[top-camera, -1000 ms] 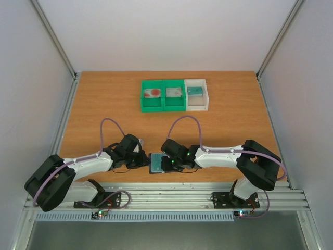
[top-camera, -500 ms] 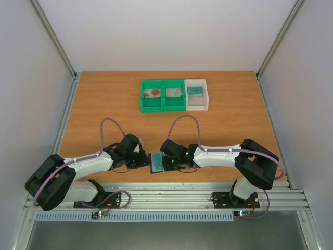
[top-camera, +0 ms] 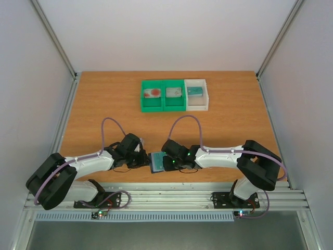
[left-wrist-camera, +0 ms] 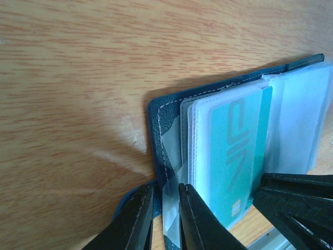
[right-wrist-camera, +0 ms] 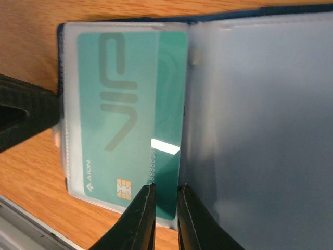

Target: Take the credit cards out of the card holder

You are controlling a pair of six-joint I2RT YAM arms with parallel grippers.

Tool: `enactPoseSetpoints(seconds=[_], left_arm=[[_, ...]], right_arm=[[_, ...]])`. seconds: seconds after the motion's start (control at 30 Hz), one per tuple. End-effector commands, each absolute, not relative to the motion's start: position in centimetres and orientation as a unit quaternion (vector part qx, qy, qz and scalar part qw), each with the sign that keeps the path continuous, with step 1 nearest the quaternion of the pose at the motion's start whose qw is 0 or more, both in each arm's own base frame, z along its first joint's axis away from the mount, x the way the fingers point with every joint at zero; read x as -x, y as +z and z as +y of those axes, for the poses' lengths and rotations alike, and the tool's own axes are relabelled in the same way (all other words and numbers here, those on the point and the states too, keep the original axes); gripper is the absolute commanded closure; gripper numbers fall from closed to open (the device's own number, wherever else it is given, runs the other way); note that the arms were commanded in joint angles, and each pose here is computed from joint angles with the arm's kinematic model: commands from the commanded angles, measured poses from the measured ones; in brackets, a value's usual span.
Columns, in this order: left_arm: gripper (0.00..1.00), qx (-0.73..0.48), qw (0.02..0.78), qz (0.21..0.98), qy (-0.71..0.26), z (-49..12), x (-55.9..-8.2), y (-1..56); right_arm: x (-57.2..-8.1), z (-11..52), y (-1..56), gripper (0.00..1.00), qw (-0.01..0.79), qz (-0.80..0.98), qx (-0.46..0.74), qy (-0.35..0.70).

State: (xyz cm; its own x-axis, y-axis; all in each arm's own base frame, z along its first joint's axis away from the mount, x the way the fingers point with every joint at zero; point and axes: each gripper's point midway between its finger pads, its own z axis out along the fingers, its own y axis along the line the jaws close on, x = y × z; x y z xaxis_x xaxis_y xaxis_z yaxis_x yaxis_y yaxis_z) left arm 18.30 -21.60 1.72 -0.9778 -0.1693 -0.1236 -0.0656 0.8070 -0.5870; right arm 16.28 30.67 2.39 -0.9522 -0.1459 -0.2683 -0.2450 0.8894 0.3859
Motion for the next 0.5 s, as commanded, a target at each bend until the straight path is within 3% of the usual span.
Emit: enactPoseSetpoints(seconds=[0.0, 0.23, 0.47], left_arm=[[0.83, 0.086, 0.061, 0.967, -0.233, -18.9, -17.0, -0.7], [0.83, 0.085, 0.060, 0.969, -0.224, -18.5, -16.7, -1.0], [0.84, 0.085, 0.063, 0.971, -0.215, -18.1, -16.7, -1.1]], right_arm=[[-16.7, 32.7, 3.0, 0.85, 0.125, 0.955, 0.117, 0.243], [-17.3, 32.4, 1.8, 0.81, 0.127, 0.959, 0.112, 0.228], [-16.5, 31.2, 0.4, 0.84, 0.111, 0.964, 0.102, 0.218]])
